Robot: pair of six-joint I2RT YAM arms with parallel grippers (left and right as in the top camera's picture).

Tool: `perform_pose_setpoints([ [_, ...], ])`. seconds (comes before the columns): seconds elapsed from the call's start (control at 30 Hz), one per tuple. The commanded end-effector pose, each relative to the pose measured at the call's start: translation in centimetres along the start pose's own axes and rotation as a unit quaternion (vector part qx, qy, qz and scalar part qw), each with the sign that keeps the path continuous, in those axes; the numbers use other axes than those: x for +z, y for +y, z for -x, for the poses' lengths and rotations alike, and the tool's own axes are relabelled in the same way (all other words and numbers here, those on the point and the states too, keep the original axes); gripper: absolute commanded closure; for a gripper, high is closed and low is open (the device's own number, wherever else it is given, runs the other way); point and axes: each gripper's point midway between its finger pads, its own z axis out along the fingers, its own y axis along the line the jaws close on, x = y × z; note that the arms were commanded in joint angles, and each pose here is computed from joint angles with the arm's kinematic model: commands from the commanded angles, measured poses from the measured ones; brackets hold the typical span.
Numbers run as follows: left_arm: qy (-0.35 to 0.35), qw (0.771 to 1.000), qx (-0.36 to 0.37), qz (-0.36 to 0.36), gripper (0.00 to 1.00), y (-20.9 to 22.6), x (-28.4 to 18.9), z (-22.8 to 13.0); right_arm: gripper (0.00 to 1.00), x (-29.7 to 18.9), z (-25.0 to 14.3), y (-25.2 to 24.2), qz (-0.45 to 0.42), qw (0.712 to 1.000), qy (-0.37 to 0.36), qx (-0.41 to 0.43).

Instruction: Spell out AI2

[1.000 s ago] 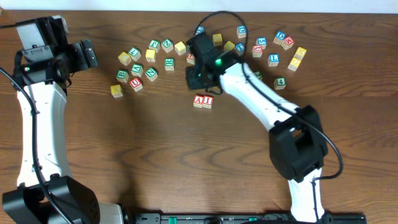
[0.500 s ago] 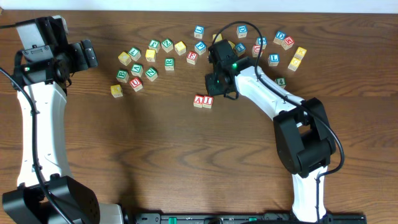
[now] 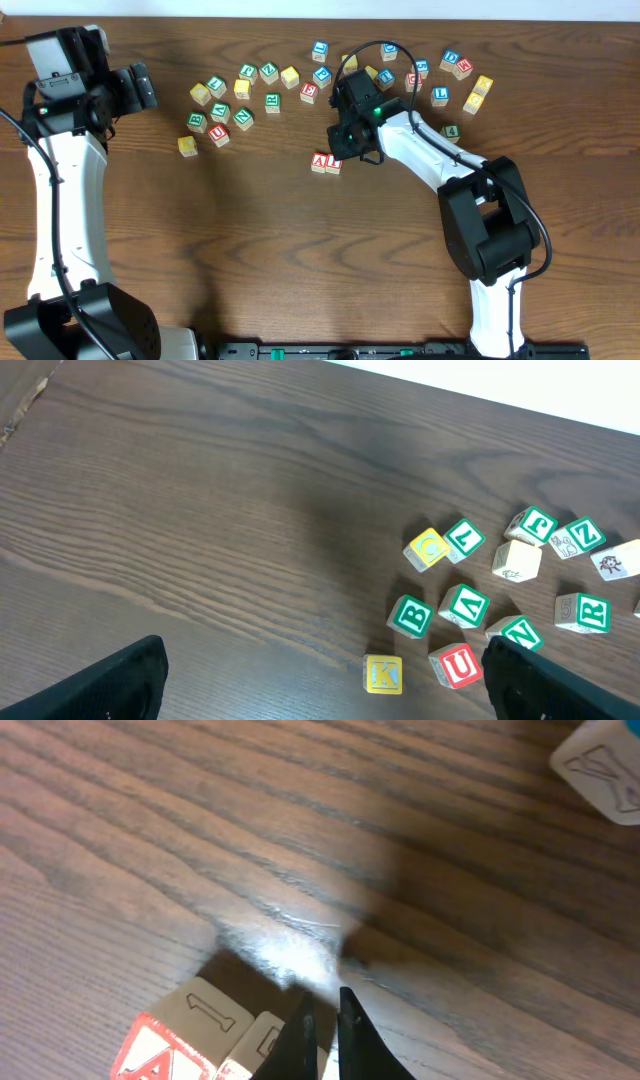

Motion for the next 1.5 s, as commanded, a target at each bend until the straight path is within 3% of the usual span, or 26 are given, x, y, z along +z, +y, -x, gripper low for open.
perform_pose_setpoints([
  [0.0, -0.013, 1.000, 0.004, 0.000, 0.01, -0.1, -0.7, 1.0, 0.97, -0.1, -0.4, 1.1, 0.016, 1.000, 0.004, -0.026],
  [0.47, -0.013, 1.000, 0.004, 0.000, 0.01, -0.1, -0.7, 1.0, 0.99, 0.0, -1.1, 1.7, 0.025, 0.999, 0.018, -0.043],
  [0.7, -0.013, 1.000, 0.004, 0.000, 0.01, -0.1, -0.7, 1.0, 0.84, -0.8, 1.0, 0.2, 0.014, 1.000, -0.010, -0.010],
  [0.97, -0.013, 1.000, 0.004, 0.000, 0.01, -0.1, -0.7, 1.0, 0.94, -2.0, -2.5, -2.3, -0.010, 0.989, 0.072, 0.126],
  [1.17, -0.013, 1.000, 0.004, 0.000, 0.01, -0.1, -0.7, 1.0, 0.95, -1.9, -4.6, -1.1, -0.018, 0.985, 0.108, 0.134],
  [1.47, -0.013, 1.000, 0.004, 0.000, 0.01, -0.1, -0.7, 1.0, 0.96, -1.6, -3.9, -0.7, -0.014, 0.987, 0.091, 0.134],
])
